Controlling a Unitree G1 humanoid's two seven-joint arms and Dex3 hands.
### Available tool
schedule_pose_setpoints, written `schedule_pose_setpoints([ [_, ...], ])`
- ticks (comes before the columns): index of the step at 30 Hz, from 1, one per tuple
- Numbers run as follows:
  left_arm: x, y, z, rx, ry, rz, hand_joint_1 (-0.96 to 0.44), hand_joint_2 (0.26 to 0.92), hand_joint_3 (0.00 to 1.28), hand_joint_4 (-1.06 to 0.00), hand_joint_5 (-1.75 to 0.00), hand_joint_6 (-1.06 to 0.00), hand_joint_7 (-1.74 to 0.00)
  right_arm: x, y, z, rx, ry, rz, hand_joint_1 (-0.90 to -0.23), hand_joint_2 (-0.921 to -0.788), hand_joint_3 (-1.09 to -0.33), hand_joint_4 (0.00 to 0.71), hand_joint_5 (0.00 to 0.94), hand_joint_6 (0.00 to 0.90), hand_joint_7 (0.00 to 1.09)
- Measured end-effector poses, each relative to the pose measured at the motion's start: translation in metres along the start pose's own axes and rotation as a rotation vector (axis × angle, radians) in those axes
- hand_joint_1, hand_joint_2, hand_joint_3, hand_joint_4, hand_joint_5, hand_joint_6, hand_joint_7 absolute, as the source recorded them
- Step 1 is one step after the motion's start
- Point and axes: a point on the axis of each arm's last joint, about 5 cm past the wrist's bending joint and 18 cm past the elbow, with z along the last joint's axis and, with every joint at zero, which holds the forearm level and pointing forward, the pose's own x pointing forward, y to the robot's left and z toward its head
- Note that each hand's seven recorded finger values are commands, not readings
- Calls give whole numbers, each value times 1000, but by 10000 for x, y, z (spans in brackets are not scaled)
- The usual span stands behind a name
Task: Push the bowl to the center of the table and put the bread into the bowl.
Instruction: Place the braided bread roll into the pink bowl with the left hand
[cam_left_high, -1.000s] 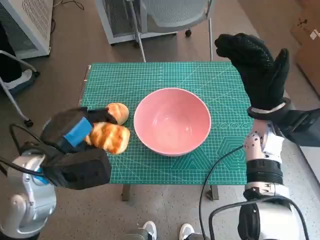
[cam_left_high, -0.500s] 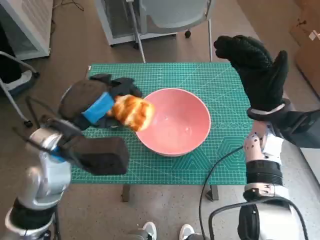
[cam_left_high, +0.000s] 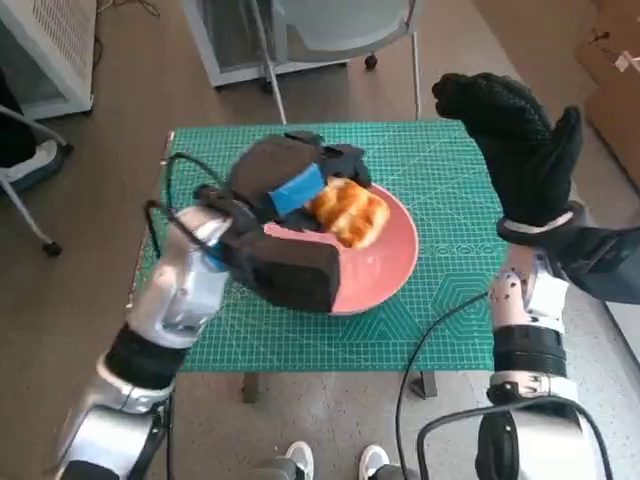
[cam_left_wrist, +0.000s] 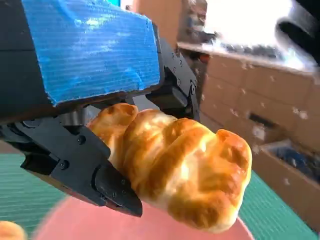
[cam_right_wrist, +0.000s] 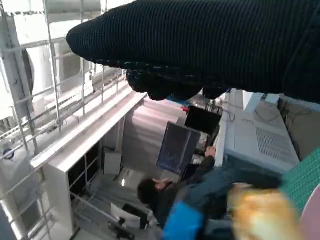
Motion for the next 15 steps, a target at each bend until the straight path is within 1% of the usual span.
schedule_pose_setpoints([
  [5, 79, -115, -29, -2, 16, -66, 2, 920, 45, -721, -1105, -643, -1174, -49, -4, 12, -13, 0, -19, -649, -921, -689, 317, 3, 411, 4],
  [10, 110, -180, -70, 6, 37, -107, 1, 920, 60, -710, -1136, -619, -1179, -82, -7, 27, -29, 3, -35, -645, -921, -696, 315, 1, 409, 3],
  [12, 120, -200, -87, 10, 45, -121, 1, 921, 88, -694, -1191, -578, -1179, -88, -7, 35, -37, 5, -38, -644, -921, -698, 314, 0, 408, 2],
  [13, 122, -206, -95, 9, 49, -125, 1, 921, 147, -638, -1253, -498, -1254, -89, -7, 38, -41, 7, -39, -644, -921, -699, 313, 0, 408, 2],
  [14, 125, -213, -102, 8, 54, -130, 1, 921, 170, -616, -1277, -468, -1282, -90, -8, 42, -45, 7, -39, -643, -921, -700, 313, 0, 407, 2],
  [15, 129, -219, -108, 7, 58, -134, -45, 886, 161, -509, -989, -411, -1028, -91, -10, 46, -48, 8, -39, -643, -921, -700, 312, 0, 407, 2],
])
